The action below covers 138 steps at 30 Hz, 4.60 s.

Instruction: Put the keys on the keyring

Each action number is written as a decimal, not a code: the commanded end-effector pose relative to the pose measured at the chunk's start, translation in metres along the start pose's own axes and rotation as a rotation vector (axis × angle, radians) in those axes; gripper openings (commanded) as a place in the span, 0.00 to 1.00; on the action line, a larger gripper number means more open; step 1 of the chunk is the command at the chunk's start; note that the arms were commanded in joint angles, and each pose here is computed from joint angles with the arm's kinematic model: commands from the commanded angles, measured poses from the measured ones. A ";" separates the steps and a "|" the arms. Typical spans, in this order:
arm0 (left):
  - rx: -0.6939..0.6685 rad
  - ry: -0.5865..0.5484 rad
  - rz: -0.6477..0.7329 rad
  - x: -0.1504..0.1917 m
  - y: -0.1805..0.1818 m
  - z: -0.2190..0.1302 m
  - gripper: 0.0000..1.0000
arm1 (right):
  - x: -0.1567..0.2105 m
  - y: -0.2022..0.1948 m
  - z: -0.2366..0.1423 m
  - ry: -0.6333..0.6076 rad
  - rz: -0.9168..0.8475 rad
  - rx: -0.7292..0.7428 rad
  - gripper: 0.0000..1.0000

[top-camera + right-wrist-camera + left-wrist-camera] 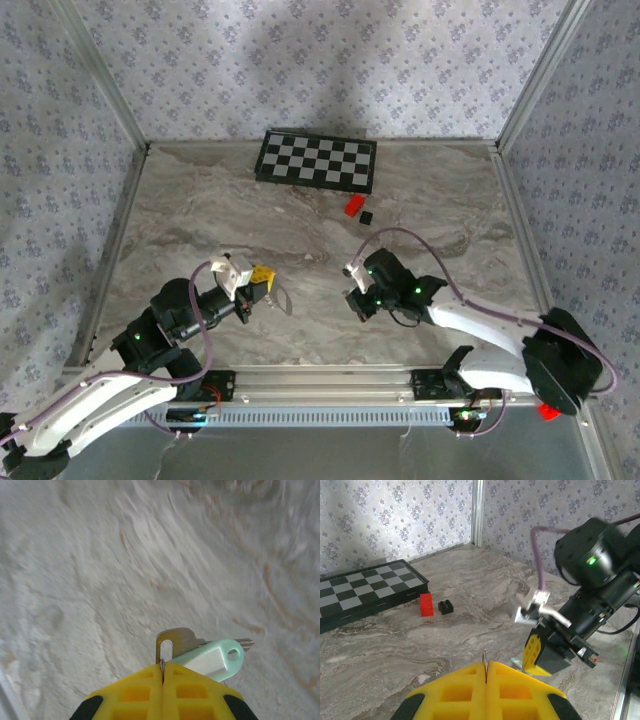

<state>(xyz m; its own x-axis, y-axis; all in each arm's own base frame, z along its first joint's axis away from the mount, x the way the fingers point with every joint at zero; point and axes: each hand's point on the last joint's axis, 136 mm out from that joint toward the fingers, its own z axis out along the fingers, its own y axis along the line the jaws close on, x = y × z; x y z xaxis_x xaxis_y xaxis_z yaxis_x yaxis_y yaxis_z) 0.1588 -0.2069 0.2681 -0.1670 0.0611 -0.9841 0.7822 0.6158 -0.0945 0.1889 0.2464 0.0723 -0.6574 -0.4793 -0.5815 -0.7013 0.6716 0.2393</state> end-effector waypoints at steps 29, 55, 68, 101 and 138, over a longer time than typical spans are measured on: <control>0.004 -0.091 -0.011 -0.020 -0.001 -0.008 0.00 | 0.001 0.002 0.005 0.297 -0.040 0.175 0.28; -0.001 -0.093 -0.001 -0.017 0.000 -0.010 0.00 | 0.010 0.001 0.042 0.482 -0.056 0.127 0.28; 0.000 -0.094 0.001 -0.018 -0.001 -0.009 0.00 | 0.011 0.002 0.047 0.488 -0.057 0.123 0.17; 0.000 -0.092 0.000 -0.017 -0.001 -0.009 0.00 | 0.015 -0.001 0.041 0.524 -0.071 0.134 0.12; 0.217 -0.185 0.008 -0.053 -0.039 -0.024 0.00 | -0.096 0.129 -0.153 -0.798 -0.443 -0.468 0.00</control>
<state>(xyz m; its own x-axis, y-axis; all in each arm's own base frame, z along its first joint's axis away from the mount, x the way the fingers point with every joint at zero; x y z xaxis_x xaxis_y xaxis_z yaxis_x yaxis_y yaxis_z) 0.1399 -0.2119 0.2735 -0.1445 0.0280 -0.9891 0.8433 0.5264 -0.1083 0.1358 0.2852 0.2198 -0.1644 -0.2429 -0.9560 -0.9556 0.2796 0.0933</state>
